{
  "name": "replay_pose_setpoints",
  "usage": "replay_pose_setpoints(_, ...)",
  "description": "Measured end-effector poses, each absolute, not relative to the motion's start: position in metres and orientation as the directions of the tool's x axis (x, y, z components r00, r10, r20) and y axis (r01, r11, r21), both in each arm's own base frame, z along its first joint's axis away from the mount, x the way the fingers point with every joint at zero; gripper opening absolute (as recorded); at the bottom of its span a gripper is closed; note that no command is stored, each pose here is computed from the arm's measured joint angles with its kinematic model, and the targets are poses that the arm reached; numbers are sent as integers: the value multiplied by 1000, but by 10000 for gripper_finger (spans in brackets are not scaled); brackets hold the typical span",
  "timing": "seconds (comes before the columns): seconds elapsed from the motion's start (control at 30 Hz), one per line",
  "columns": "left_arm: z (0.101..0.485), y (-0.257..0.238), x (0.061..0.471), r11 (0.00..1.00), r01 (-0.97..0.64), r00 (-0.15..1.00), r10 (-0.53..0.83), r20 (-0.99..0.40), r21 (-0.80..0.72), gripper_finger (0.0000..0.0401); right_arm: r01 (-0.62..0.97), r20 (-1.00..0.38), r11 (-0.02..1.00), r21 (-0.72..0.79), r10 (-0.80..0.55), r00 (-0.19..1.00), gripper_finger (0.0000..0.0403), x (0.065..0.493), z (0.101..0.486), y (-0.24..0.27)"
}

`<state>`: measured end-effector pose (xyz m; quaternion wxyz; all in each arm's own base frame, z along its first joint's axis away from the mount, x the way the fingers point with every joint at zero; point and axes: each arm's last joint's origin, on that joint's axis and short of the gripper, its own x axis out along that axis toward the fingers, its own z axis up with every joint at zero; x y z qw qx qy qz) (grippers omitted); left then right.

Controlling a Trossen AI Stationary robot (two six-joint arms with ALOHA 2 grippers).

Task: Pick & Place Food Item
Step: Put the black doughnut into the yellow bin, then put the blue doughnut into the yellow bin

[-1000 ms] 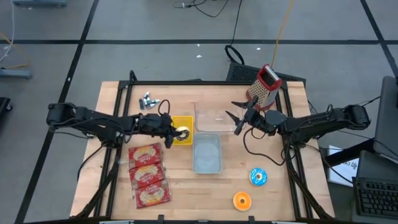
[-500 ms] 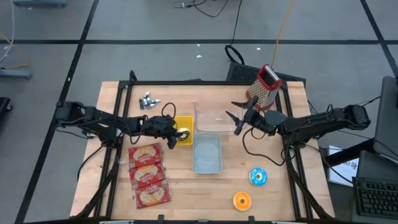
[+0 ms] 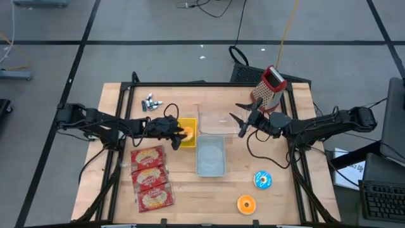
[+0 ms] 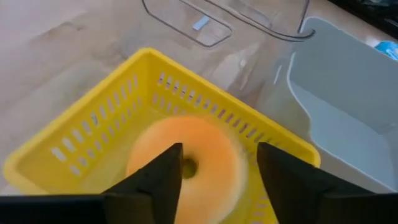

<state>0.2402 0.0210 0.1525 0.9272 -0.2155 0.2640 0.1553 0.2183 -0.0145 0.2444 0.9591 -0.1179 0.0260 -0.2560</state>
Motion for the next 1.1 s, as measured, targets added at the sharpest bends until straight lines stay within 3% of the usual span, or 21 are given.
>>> replay_pose_setpoints(0.17, 154, 25, 240, 850, -415, 814, 189, -549, -324, 246, 485, 11, 841, -239, -497, 868, 210, 218, 244, -15)
replay_pose_setpoints(0.37, 155, 28, 241, 841, -424, 820, 198, -538, -336, 254, 484, 10, 842, -239, -497, 868, 210, 218, 244, -14)
replay_pose_setpoints(0.57, 177, 24, 248, 887, -199, 938, 49, -344, -417, 240, 458, 7, 866, -200, -467, 884, 210, 218, 244, -7)
replay_pose_setpoints(0.63, 188, 21, 250, 918, -126, 959, 16, -283, -377, 235, 373, -9, 903, -215, -384, 923, 210, 217, 244, 0)
replay_pose_setpoints(0.73, 202, 18, 248, 952, -95, 971, 24, -239, -290, 227, 105, -73, 968, -228, -125, 989, 210, 214, 241, 19)
replay_pose_setpoints(0.83, 223, 14, 249, 976, -50, 988, 16, -155, -214, 221, -81, -150, 989, -124, 62, 987, 210, 207, 236, 39)
replay_pose_setpoints(0.97, 234, 7, 250, 988, -10, 993, -9, -120, -155, 219, -182, -308, 982, 55, 190, 932, 210, 194, 221, 66)
replay_pose_setpoints(1.1, 240, 6, 253, 990, 1, 995, -15, -103, -140, 219, -166, -448, 972, 164, 223, 866, 210, 180, 216, 94)
